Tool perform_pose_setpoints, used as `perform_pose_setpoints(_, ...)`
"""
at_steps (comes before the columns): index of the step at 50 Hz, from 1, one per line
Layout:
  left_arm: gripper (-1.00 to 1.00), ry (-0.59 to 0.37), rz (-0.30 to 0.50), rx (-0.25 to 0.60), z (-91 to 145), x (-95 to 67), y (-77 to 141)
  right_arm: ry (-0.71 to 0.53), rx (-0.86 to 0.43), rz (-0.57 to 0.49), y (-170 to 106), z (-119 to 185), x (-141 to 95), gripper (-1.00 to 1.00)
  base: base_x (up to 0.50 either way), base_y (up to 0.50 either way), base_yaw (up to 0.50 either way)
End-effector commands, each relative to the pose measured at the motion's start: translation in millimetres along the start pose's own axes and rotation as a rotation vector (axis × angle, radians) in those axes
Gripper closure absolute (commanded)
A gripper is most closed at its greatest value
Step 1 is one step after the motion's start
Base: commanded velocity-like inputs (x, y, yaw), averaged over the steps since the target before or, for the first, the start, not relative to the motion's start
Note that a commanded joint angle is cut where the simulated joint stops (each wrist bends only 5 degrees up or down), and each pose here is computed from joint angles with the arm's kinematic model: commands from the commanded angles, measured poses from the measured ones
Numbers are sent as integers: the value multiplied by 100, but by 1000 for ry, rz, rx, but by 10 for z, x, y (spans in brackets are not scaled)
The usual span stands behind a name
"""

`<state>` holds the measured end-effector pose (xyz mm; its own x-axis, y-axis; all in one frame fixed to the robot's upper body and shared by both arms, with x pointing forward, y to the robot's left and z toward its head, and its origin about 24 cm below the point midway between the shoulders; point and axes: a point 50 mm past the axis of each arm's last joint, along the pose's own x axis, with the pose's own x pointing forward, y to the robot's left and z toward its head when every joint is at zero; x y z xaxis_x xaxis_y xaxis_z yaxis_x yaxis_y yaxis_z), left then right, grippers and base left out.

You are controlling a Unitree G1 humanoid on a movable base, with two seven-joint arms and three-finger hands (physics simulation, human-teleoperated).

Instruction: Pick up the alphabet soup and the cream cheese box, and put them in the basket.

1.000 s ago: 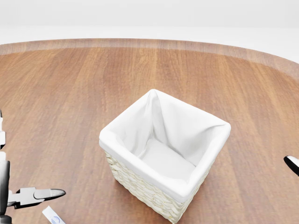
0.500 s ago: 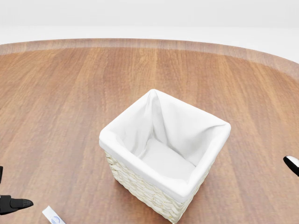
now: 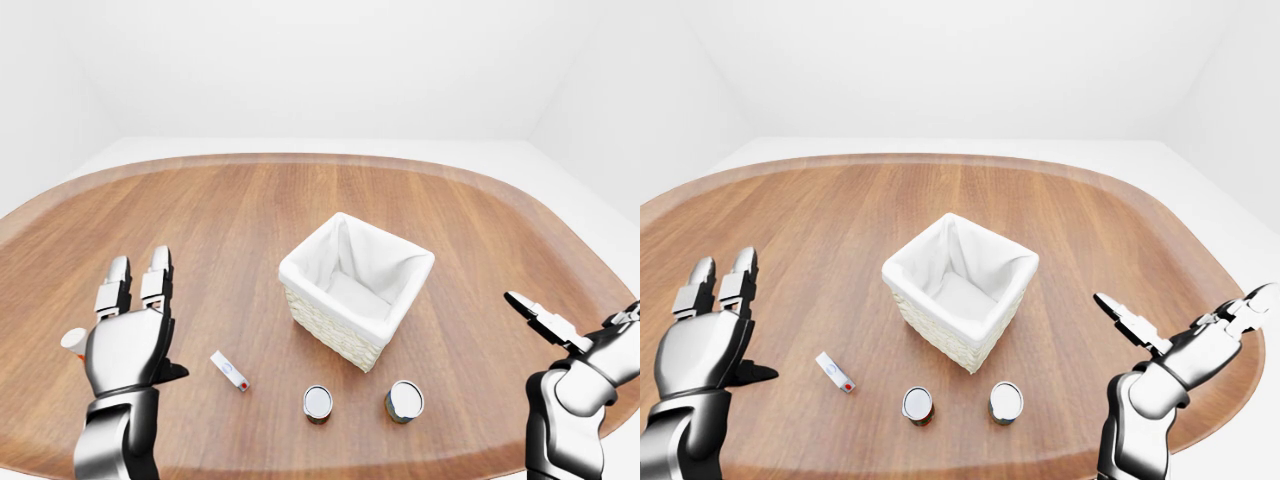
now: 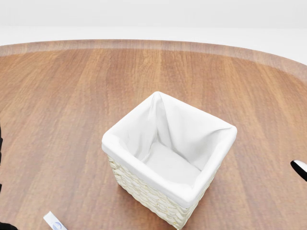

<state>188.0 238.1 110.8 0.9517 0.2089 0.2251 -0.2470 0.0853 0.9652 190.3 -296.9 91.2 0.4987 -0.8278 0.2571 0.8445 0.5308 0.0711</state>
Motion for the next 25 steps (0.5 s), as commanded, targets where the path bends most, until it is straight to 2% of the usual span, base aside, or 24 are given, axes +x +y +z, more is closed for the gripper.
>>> perform_pose_setpoints(1,-100,32,-45,48,-42,-115,-28,-4,1,-3,-6,9,2,-100,0,0,0)
perform_pose_setpoints(13,-100,41,-61,111,-39,-191,-111,2,-12,0,4,-18,9,-100,0,0,0)
perform_pose_setpoints(18,-100,27,-52,162,-26,-219,-181,-11,-5,-1,0,17,5,-100,0,0,0)
perform_pose_setpoints(25,-100,38,-50,120,-26,-170,-170,-6,-39,5,19,-25,8,-100,0,0,0)
